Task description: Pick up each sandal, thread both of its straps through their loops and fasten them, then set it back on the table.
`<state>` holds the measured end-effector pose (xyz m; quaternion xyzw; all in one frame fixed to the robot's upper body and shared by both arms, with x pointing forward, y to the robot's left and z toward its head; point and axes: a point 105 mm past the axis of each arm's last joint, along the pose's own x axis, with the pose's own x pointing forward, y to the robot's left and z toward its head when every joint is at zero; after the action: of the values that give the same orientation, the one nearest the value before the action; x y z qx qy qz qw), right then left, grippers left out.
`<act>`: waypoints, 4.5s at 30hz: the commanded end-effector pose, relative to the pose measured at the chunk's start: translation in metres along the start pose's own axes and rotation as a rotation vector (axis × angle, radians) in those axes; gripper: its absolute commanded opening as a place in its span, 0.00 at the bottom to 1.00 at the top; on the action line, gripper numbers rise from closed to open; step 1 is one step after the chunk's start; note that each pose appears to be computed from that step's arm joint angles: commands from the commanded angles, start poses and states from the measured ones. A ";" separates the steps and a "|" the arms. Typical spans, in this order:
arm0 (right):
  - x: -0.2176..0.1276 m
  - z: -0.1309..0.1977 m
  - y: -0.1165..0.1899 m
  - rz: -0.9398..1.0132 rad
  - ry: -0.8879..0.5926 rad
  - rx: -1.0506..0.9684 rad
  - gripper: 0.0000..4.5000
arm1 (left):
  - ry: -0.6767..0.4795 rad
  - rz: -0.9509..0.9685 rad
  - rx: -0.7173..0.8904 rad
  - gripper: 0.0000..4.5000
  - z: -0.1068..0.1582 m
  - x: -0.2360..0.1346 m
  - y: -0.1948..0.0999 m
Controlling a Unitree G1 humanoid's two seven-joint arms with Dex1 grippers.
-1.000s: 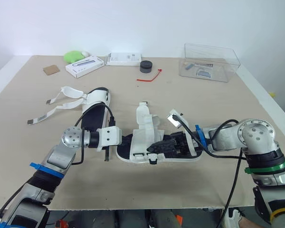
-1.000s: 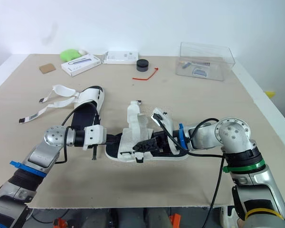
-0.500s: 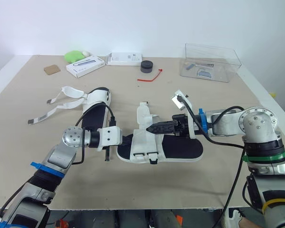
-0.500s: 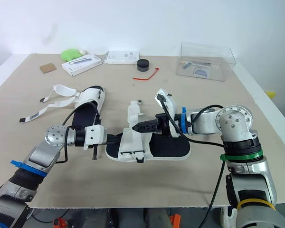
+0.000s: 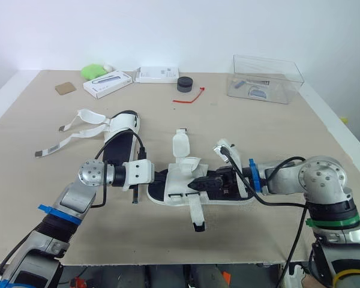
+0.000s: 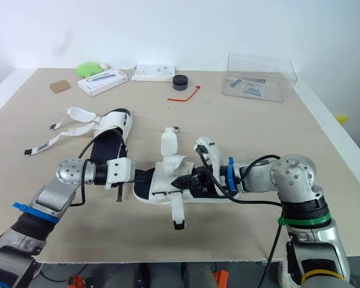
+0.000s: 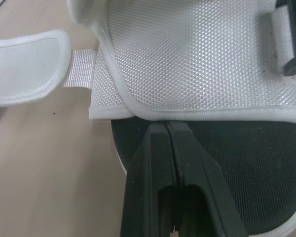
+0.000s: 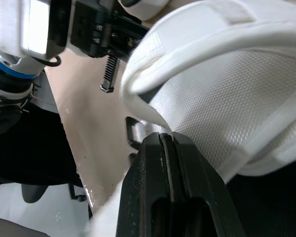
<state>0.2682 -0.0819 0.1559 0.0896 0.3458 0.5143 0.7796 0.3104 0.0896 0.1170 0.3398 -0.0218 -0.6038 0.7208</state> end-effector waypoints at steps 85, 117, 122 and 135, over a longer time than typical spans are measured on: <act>-0.040 -0.033 0.049 0.171 0.135 -0.967 0.98 | 0.004 -0.082 0.022 0.00 -0.003 0.015 -0.008; -0.003 -0.025 0.039 0.273 -0.136 -1.911 0.98 | 0.027 -0.060 0.008 0.00 -0.008 0.008 -0.005; -0.001 -0.031 0.037 0.314 -0.095 -1.882 0.98 | 0.028 -0.060 0.009 0.00 -0.008 0.008 -0.004; 0.004 -0.057 0.022 0.414 0.055 -1.986 0.40 | 0.030 -0.055 0.002 0.00 -0.009 0.006 -0.003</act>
<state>0.2159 -0.0810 0.1196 -0.5407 -0.2348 0.7014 0.4008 0.3154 0.0856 0.1137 0.3449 -0.0201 -0.6131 0.7104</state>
